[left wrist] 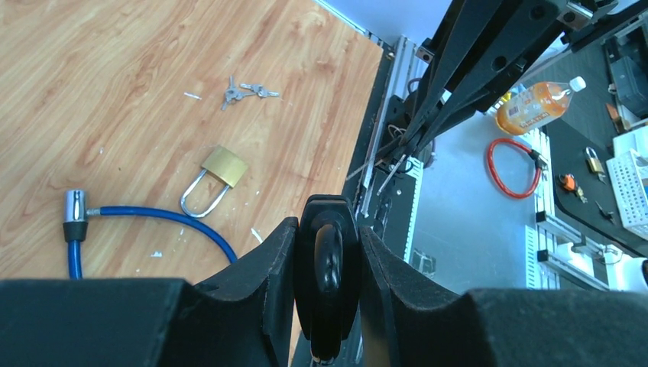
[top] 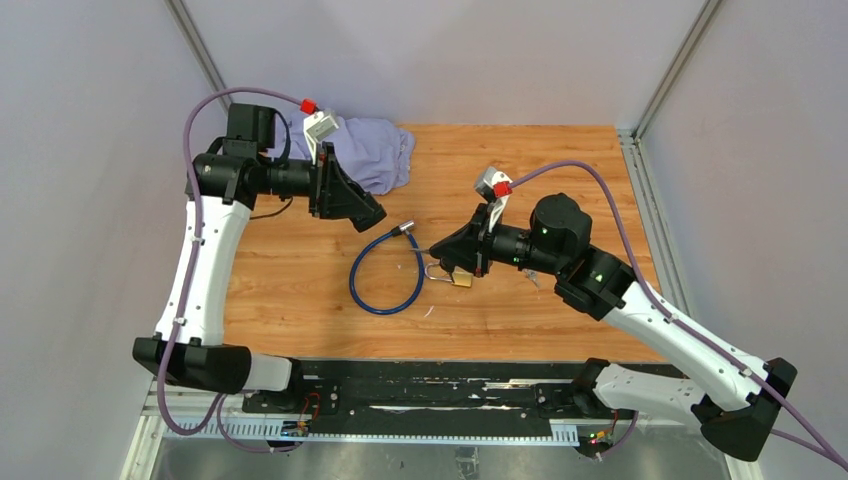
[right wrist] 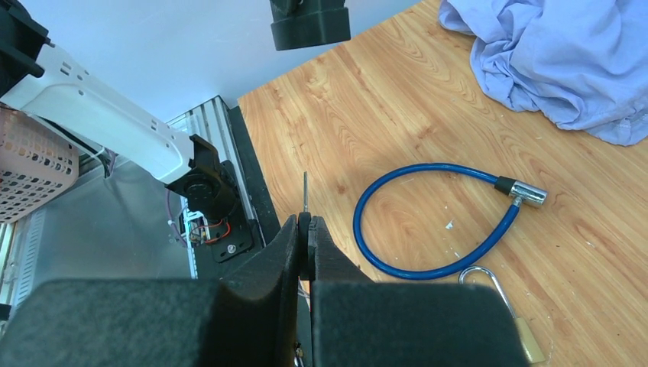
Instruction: Unlock with the key
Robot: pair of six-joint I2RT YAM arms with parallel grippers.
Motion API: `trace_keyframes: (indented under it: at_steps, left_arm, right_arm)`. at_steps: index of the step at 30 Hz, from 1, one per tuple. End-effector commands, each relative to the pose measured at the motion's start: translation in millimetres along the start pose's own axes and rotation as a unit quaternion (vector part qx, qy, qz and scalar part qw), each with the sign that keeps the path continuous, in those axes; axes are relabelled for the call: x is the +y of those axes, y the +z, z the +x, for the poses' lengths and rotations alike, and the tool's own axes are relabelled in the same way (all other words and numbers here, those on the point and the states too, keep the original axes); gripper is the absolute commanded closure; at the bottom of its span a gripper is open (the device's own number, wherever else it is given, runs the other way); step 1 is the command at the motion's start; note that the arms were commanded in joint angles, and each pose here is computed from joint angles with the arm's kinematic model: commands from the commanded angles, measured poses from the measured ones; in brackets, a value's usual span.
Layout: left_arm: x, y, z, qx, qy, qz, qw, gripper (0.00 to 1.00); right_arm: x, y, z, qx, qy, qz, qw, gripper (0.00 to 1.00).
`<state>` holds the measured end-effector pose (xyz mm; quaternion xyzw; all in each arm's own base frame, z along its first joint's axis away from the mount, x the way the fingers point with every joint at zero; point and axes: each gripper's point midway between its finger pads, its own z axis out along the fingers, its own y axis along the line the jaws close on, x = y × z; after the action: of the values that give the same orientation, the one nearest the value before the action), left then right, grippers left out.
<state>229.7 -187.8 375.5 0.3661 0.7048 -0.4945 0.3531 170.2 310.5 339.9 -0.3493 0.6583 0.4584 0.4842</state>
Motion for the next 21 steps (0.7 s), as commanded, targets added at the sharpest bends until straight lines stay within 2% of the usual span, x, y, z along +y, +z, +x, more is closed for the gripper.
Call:
trace_keyframes:
  at_steps: [1, 3, 7, 10, 15, 21]
  left_arm:
    - [-8, -3, -3, -0.015, 0.010, -0.001, 1.000, 1.00]
    - [26, -4, 9, 0.003, 0.005, -0.084, 0.996, 1.00]
    - [91, -9, 46, 0.062, 0.032, -0.227, 0.971, 1.00]
    - [105, 9, 84, 0.112, 0.029, -0.222, 0.968, 1.00]
    - [116, 56, 126, 0.154, 0.055, -0.202, 0.966, 1.00]
    - [152, 87, 167, 0.230, 0.093, -0.219, 0.944, 1.00]
  right_arm:
    - [-2, -6, -23, -0.035, -0.009, 0.015, 0.999, 0.99]
    - [-5, -9, -22, -0.034, -0.011, 0.024, 0.999, 0.99]
    - [-9, -18, -16, -0.023, -0.014, 0.041, 0.999, 0.99]
    - [-9, -24, -14, -0.021, -0.015, 0.046, 0.999, 0.99]
    - [-9, -36, -18, -0.023, -0.017, 0.058, 0.998, 0.99]
    - [-5, -48, -23, -0.034, -0.019, 0.064, 0.997, 0.99]
